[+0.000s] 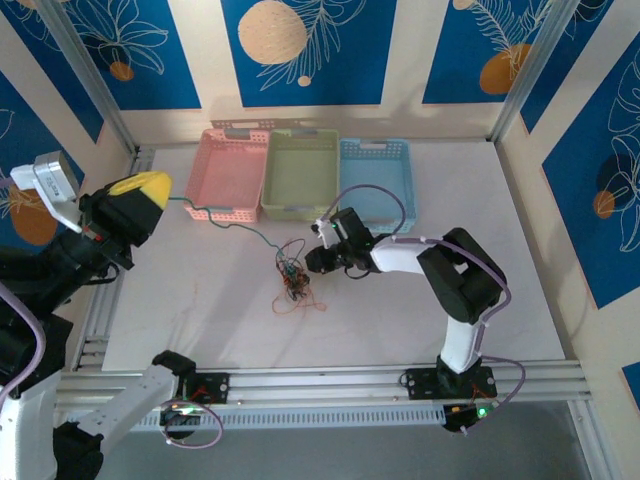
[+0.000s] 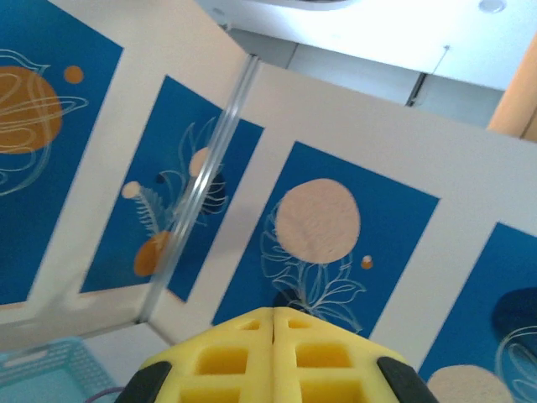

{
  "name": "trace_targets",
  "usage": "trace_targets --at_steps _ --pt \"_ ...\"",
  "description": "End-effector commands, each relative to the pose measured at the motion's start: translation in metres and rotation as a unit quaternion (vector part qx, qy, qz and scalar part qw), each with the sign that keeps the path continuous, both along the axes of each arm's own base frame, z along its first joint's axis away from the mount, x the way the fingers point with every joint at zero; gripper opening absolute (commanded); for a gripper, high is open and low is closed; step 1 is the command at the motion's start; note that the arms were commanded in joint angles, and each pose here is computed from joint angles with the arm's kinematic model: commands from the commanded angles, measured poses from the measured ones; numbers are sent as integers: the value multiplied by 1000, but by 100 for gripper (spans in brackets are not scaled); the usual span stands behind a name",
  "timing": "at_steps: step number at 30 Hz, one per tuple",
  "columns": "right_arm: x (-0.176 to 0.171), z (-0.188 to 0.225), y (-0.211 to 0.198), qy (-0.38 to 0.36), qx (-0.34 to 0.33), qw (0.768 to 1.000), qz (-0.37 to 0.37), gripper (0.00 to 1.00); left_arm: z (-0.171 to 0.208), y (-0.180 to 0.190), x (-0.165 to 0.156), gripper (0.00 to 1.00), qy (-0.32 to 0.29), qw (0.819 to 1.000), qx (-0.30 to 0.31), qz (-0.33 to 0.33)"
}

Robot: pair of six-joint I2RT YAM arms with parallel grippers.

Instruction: Untangle the cables

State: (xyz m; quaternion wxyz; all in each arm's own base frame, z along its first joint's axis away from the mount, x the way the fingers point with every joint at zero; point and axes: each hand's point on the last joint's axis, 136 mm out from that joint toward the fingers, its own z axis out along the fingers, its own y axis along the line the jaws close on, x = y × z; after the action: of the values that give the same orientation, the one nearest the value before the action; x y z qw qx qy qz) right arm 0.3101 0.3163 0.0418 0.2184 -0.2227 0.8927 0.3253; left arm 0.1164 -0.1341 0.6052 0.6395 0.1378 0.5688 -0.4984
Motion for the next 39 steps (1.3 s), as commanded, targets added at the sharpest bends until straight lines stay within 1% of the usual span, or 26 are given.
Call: trace_targets --at_steps 1,3,5,6,8,10,11,14,16,18,21,23,25,28,30,34,37,39 --pt "-2 9 -17 -1 0 1000 -21 22 -19 21 6 0 -22 992 83 97" --pt "-7 16 -19 -5 10 1000 -16 21 -52 38 33 0 10 972 148 181" --pt "-17 24 -18 -7 21 1000 2 21 -84 47 55 0 48 954 195 224" --pt "-23 29 -16 -9 26 1000 13 22 -99 47 63 0 56 948 216 228" --pt "-31 39 -15 -17 33 999 27 24 -123 44 73 0 70 942 236 229" --pt "-41 50 -12 -31 43 997 51 31 -146 34 80 0 72 939 265 207" --pt "-46 58 -11 -41 48 996 61 35 -159 30 84 0 82 934 285 197" --pt "-56 86 -4 -95 66 988 100 48 -192 26 90 0 114 916 342 174" --pt "-67 105 4 -135 79 978 139 54 -201 22 87 0 112 913 359 156" --pt "-76 120 14 -169 89 966 172 57 -199 18 78 0 83 921 354 143" --pt "-77 135 27 -187 103 958 192 58 -186 13 62 0 32 937 324 127" --pt "-80 148 36 -194 125 951 204 59 -180 10 53 0 16 943 312 116" --pt "-89 164 47 -216 144 936 236 60 -175 9 49 0 16 947 302 110" --pt "-101 182 63 -276 144 908 279 64 -163 7 43 0 18 952 289 99" --pt "-97 196 70 -305 149 897 284 65 -153 5 37 0 15 957 276 88" --pt "-83 222 83 -350 152 879 284 67 -127 0 19 0 -4 969 240 58" --pt "-75 232 95 -360 151 871 298 67 -112 0 8 0 -18 974 221 48" --pt "-79 236 104 -353 163 864 319 66 -105 0 3 0 -25 976 213 44"
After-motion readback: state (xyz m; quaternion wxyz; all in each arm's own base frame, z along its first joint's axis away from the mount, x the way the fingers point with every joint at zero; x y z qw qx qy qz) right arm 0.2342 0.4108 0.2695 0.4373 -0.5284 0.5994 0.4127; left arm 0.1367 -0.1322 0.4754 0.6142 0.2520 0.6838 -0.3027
